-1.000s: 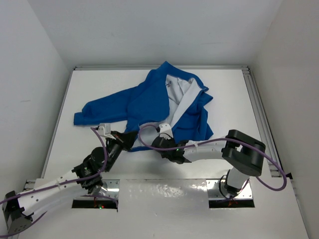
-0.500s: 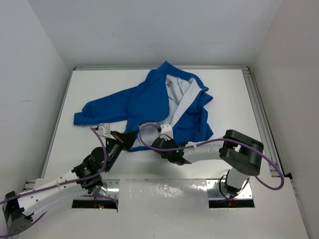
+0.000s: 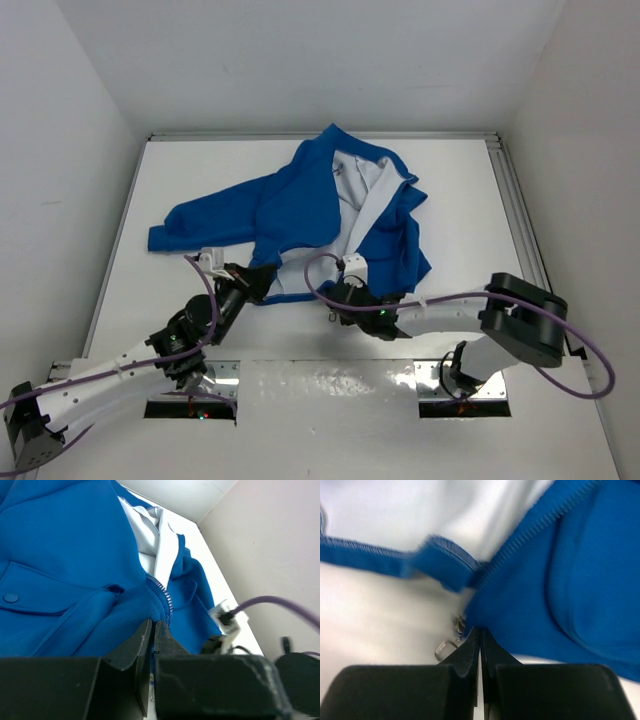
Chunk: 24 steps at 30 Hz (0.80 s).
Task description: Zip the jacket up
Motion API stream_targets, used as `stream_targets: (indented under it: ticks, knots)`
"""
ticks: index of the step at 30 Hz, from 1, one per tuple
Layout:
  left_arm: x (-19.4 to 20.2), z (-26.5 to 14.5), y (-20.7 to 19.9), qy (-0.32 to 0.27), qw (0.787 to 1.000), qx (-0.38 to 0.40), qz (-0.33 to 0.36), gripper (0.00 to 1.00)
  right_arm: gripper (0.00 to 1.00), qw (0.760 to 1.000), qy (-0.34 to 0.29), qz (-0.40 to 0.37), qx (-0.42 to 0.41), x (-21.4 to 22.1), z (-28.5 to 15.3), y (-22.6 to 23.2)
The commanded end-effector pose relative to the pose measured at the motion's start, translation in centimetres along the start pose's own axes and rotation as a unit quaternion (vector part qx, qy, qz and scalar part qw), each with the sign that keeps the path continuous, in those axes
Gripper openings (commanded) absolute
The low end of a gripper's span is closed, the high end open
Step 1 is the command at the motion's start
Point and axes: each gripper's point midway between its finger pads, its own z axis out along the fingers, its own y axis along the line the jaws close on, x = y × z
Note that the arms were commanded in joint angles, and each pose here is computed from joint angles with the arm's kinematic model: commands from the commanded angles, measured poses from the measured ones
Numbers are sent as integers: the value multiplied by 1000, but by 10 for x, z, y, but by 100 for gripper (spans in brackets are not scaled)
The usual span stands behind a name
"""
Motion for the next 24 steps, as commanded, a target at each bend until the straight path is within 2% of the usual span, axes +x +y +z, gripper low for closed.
stream_targets:
  ticks: [1, 6, 8, 10, 17, 24]
  knots:
    - [-9, 2, -11, -13, 1000, 16, -14, 0, 0, 999, -23, 13, -42, -17, -19, 12]
    - [-8, 2, -11, -11, 1000, 19, -14, 0, 0, 999, -1, 7, -40, -8, -32, 4]
    - [-6, 1, -14, -7, 1000, 27, -14, 0, 18, 999, 2, 7, -34, -3, -32, -1]
    - [-7, 2, -15, -11, 999, 30, -17, 0, 29, 1000, -1, 4, -26, -2, -30, -5]
    - [-6, 3, -13, -8, 1000, 23, -12, 0, 33, 998, 9, -54, 9, -16, -18, 5]
    - [-13, -1, -11, -19, 1000, 20, -14, 0, 35, 997, 20, -64, 28, -13, -4, 7]
